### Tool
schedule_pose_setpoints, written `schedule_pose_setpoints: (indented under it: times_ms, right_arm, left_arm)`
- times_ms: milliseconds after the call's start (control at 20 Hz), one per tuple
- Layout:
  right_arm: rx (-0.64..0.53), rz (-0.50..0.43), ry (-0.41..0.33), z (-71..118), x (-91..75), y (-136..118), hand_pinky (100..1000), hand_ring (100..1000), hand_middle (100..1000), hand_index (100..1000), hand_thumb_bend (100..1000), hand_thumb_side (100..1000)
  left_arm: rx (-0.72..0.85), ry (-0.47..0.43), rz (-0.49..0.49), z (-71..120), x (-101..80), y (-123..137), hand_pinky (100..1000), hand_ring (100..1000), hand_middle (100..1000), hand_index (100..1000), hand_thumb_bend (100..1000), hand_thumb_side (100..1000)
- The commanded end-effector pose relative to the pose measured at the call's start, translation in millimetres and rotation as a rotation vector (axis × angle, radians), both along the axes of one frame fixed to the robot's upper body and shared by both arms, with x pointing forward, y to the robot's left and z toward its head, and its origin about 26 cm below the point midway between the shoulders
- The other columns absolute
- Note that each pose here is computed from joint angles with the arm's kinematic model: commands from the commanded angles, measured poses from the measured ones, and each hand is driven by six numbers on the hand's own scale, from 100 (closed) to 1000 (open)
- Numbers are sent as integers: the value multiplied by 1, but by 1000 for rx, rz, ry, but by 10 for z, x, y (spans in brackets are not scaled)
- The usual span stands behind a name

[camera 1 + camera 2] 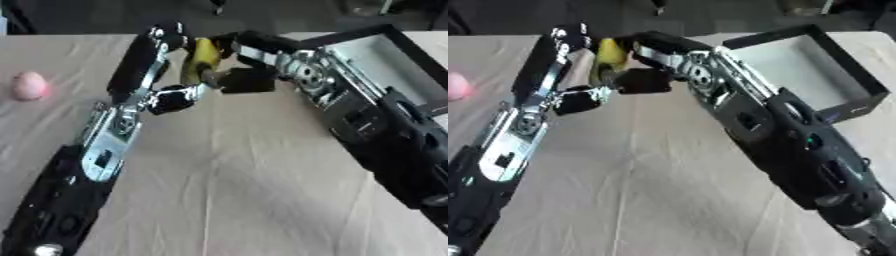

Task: Pick up the objects with one hand, pass them to the other hand, and then place them into the box on the other side of the table.

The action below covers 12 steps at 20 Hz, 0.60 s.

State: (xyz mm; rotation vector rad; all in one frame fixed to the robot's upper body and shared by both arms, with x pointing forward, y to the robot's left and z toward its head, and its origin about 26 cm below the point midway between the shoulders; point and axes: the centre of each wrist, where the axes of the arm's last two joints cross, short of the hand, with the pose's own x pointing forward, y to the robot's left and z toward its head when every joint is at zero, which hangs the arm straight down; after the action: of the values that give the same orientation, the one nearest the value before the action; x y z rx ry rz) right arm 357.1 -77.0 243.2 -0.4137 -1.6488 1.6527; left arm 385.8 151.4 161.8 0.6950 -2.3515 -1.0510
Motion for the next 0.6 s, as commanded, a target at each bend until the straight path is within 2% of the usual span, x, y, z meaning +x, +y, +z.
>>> schedule_pose_setpoints:
  times_ms: [50, 200, 400, 600]
  right_arm:
    - [11, -9, 16, 52, 15, -8, 942, 869, 814, 938, 100, 805]
    - [72, -27, 63, 60, 10, -9, 951, 894, 740, 873, 100, 709]
    - [175, -66, 114, 50, 10, -11, 941, 864, 679, 818, 100, 573]
    - [268, -100, 155, 39, 13, -9, 930, 804, 610, 758, 100, 530]
  left_arm:
    - [-8, -50, -11, 131, -8, -30, 698, 608, 527, 445, 122, 100]
    - [-8, -54, -14, 131, -12, -38, 698, 608, 527, 445, 124, 100]
    - [-9, -59, -17, 126, -15, -45, 698, 609, 527, 445, 125, 100]
    - [-9, -65, -21, 119, -18, -52, 699, 609, 525, 447, 120, 100]
